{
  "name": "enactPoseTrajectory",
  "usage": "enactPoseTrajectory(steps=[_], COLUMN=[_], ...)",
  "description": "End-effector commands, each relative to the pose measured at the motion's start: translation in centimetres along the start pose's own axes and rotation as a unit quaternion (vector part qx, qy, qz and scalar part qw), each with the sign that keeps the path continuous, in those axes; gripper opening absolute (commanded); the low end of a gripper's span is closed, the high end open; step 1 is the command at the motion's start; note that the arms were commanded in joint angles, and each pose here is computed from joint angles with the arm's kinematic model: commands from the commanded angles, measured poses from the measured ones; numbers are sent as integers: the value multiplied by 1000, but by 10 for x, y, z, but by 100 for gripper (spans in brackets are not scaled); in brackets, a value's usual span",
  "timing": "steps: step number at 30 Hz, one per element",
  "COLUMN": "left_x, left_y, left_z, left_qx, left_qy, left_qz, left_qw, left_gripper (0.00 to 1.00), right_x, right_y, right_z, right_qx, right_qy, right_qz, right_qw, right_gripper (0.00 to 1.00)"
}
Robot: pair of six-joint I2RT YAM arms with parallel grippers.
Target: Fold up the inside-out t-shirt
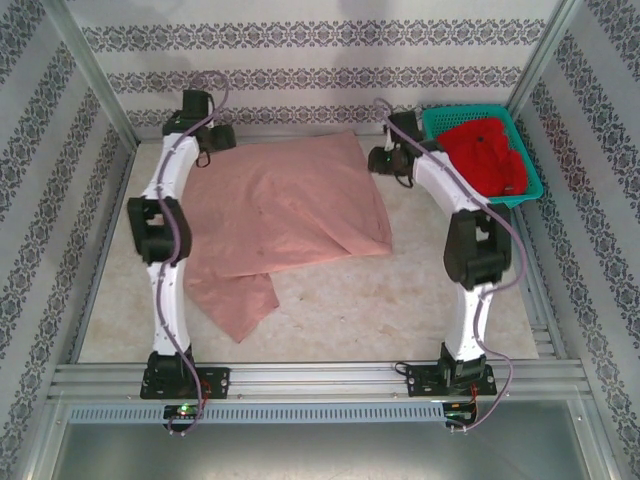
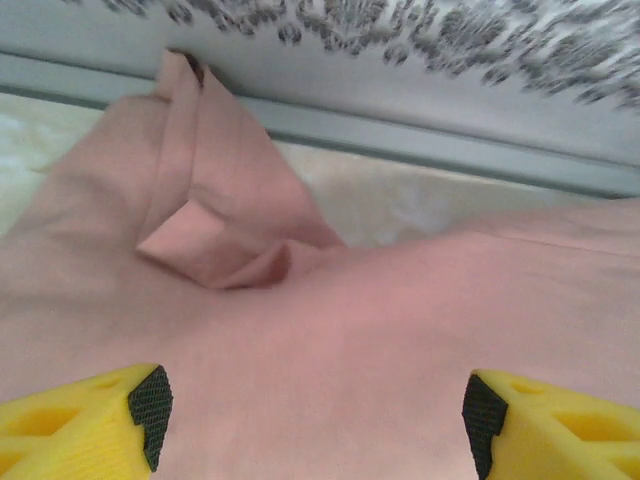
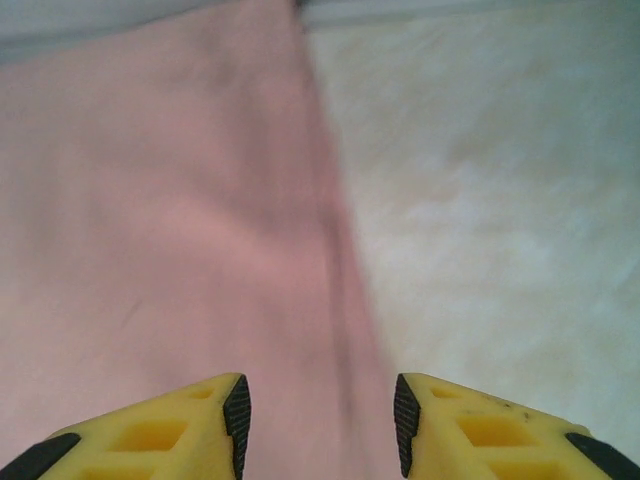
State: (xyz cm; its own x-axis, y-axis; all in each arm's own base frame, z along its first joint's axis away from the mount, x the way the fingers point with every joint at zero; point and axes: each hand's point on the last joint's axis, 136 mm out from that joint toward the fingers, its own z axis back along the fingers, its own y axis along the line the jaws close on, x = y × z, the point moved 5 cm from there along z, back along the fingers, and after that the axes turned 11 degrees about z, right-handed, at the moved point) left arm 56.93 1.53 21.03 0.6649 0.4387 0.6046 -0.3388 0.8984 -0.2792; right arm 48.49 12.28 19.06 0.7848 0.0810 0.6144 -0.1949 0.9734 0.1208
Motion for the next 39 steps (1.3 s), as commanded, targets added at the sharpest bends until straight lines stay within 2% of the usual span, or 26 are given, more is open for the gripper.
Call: enactPoseTrajectory(steps=[1,3,5,7,9,12,16,19,27,34,39], left_x=[-12,-49,-90,-126,-164,-214,-273,-310,-366,-395,-408], left_y=[-6,2,10,10,9,14,22,30,46,63,68], left_z=[67,84,92,103,115,131,147,152,154,150,151], left_qx=[-71,-107,-134,-156,-151,-122,-98,-69,-44,-30,-34], left_qy=[-38,-27,1,36,80,118,164,208,273,304,323], left_qz=[70,109,143,148,122,86,63,37,31,40,52], left_qw=[994,988,981,976,978,982,980,975,960,951,944], left_gripper=[79,79,79,79,79,80,81,82,83,83,83], right_x=[-74,-102,-112,-115,-122,-139,-152,-147,-145,-145,-141], right_y=[39,42,32,21,5,-5,-8,-6,-10,-33,-56], right_z=[-1,-6,-12,-13,-10,-2,-10,-20,-38,-34,-14], right_qx=[91,106,91,76,22,-11,11,35,30,-14,-39], right_qy=[99,134,150,166,182,200,219,212,223,223,207], right_qz=[-26,-38,-45,-42,-22,-3,-22,-39,-39,-38,-51], right_qw=[991,985,983,982,983,980,975,976,974,974,976], right_gripper=[44,43,42,42,42,45,45,44,34,3,0])
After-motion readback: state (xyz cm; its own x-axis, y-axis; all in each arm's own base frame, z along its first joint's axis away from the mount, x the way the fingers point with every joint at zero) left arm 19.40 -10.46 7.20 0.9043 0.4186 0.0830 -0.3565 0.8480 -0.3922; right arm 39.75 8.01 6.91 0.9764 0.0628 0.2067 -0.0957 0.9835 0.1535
